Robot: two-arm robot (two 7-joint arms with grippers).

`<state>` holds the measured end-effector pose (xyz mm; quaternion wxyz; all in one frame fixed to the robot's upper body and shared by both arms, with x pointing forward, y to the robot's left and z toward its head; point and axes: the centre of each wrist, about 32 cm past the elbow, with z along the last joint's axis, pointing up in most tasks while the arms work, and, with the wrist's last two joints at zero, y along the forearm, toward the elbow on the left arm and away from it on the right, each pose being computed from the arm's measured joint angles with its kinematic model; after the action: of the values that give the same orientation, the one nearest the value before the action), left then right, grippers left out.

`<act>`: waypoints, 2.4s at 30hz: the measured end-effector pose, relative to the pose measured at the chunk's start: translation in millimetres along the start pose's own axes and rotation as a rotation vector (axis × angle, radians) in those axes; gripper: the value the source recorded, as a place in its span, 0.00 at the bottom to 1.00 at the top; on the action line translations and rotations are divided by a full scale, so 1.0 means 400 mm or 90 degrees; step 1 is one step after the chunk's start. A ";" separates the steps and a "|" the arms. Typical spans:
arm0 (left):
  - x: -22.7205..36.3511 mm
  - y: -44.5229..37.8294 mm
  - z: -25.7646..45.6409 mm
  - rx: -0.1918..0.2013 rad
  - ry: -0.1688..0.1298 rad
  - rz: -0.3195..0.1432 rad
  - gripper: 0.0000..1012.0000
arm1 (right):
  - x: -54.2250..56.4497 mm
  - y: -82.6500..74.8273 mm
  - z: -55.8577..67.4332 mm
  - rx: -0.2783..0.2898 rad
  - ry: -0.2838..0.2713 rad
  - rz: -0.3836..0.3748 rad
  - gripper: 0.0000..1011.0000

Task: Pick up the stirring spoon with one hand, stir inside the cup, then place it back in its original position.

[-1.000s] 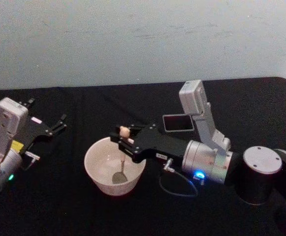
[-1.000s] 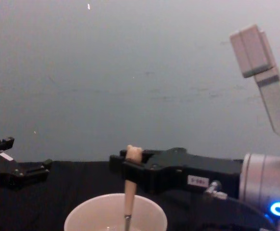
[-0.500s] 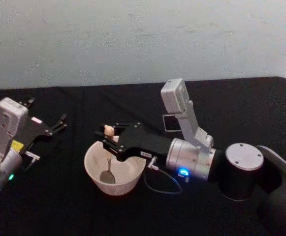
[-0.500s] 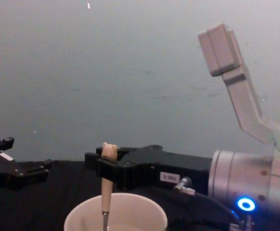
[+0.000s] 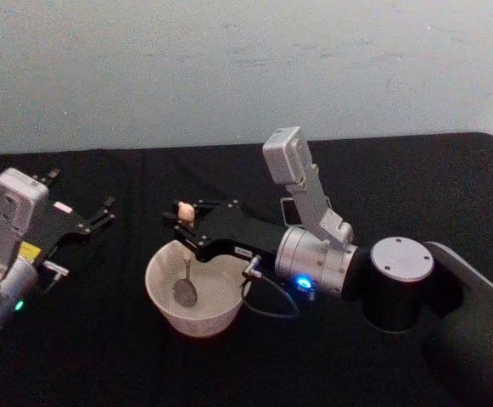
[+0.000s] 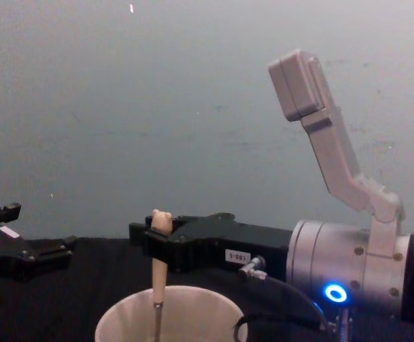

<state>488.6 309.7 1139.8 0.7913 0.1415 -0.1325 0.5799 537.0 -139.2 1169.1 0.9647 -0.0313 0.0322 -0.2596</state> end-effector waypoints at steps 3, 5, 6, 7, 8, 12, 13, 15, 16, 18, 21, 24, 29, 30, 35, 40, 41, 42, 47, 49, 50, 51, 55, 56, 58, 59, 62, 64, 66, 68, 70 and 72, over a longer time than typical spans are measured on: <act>0.000 0.000 0.000 0.000 0.000 0.000 0.99 | 0.010 0.000 -0.002 -0.001 0.000 -0.010 0.21; 0.000 0.000 0.000 0.000 0.000 0.000 0.99 | 0.015 -0.002 -0.001 0.000 0.000 -0.015 0.21; 0.000 0.000 0.000 0.000 0.000 0.000 0.99 | 0.019 -0.004 0.000 0.001 0.000 -0.020 0.21; 0.000 0.000 0.000 0.000 0.000 0.000 0.99 | 0.020 -0.005 0.001 0.002 0.001 -0.022 0.21; 0.000 0.000 0.000 0.000 0.000 0.000 0.99 | 0.022 -0.006 0.001 0.002 0.001 -0.024 0.21; 0.000 0.000 0.000 0.000 0.000 0.000 0.99 | 0.031 -0.022 0.005 0.004 -0.002 -0.033 0.21; 0.000 0.000 0.000 0.000 0.000 0.000 0.99 | 0.031 -0.025 0.006 0.005 -0.002 -0.034 0.21; 0.000 0.000 0.000 0.000 0.000 0.000 0.99 | 0.033 -0.036 0.010 0.006 -0.002 -0.037 0.21; 0.000 0.000 0.000 0.000 0.000 0.000 0.99 | 0.034 -0.040 0.010 0.006 -0.002 -0.037 0.21; 0.000 0.000 0.000 0.000 0.000 0.000 0.99 | 0.035 -0.048 0.011 0.006 -0.002 -0.038 0.21; 0.000 0.000 0.000 0.000 0.000 0.000 0.99 | 0.034 -0.064 0.013 0.006 0.000 -0.036 0.21; 0.000 0.000 0.000 0.000 0.000 0.000 0.99 | 0.032 -0.081 0.013 0.005 0.001 -0.032 0.21; 0.000 0.000 0.000 0.000 0.000 0.000 0.99 | 0.022 -0.109 0.015 0.006 0.003 -0.021 0.21; 0.000 0.000 0.000 0.000 0.000 0.000 0.99 | 0.020 -0.112 0.015 0.005 0.004 -0.019 0.21; 0.000 0.000 0.000 0.000 0.000 0.000 0.99 | 0.005 -0.121 0.015 0.006 0.007 -0.003 0.21; 0.000 0.000 0.000 0.000 0.000 0.000 0.99 | -0.010 -0.109 0.012 0.005 0.011 0.009 0.21; 0.000 0.000 0.000 0.000 0.000 0.000 0.99 | -0.016 -0.103 0.010 0.005 0.013 0.014 0.21; 0.000 0.000 0.000 0.000 0.000 0.000 0.99 | -0.018 -0.099 0.010 0.005 0.014 0.016 0.21; 0.000 0.000 0.000 0.000 0.000 0.000 0.99 | -0.029 -0.075 0.007 0.004 0.017 0.026 0.21; 0.000 0.000 0.000 0.000 0.000 0.000 0.99 | -0.032 -0.061 0.006 0.003 0.015 0.030 0.21; 0.000 0.000 0.000 0.000 0.000 0.000 0.99 | -0.032 -0.057 0.006 0.003 0.014 0.031 0.21; 0.000 0.000 0.000 0.000 0.000 0.000 0.99 | -0.033 -0.053 0.006 0.003 0.014 0.031 0.21; 0.000 0.000 0.000 0.000 0.000 0.000 0.99 | -0.032 -0.026 0.006 0.002 0.009 0.028 0.21; 0.000 0.000 0.000 0.000 0.000 0.000 0.99 | -0.030 -0.021 0.007 0.002 0.008 0.026 0.21; 0.000 0.000 0.000 0.000 0.000 0.000 0.99 | -0.027 -0.009 0.005 0.000 0.007 0.021 0.21; 0.000 0.000 0.000 0.000 0.000 0.000 0.99 | -0.026 -0.005 0.005 0.000 0.006 0.019 0.21; 0.000 0.000 0.000 0.000 0.000 0.000 0.99 | -0.020 0.007 0.005 -0.003 0.004 0.012 0.21; 0.000 0.000 0.000 0.000 0.000 0.000 0.99 | -0.018 0.012 0.005 -0.004 0.003 0.009 0.21; 0.000 0.000 0.000 0.000 0.000 0.000 0.99 | -0.013 0.018 0.005 -0.004 0.003 0.002 0.21; 0.000 0.000 0.000 0.000 0.000 0.000 0.99 | -0.006 0.022 0.007 -0.005 0.002 -0.005 0.21; 0.000 0.000 0.000 0.000 0.000 0.000 0.99 | -0.002 0.022 0.007 -0.005 0.001 -0.010 0.21; 0.000 0.000 0.000 0.000 0.000 0.000 0.99 | 0.005 0.020 0.009 -0.006 -0.001 -0.016 0.21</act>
<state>488.6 309.7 1139.8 0.7913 0.1415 -0.1325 0.5799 543.0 -132.9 1171.9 0.9613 -0.0363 0.0322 -0.2714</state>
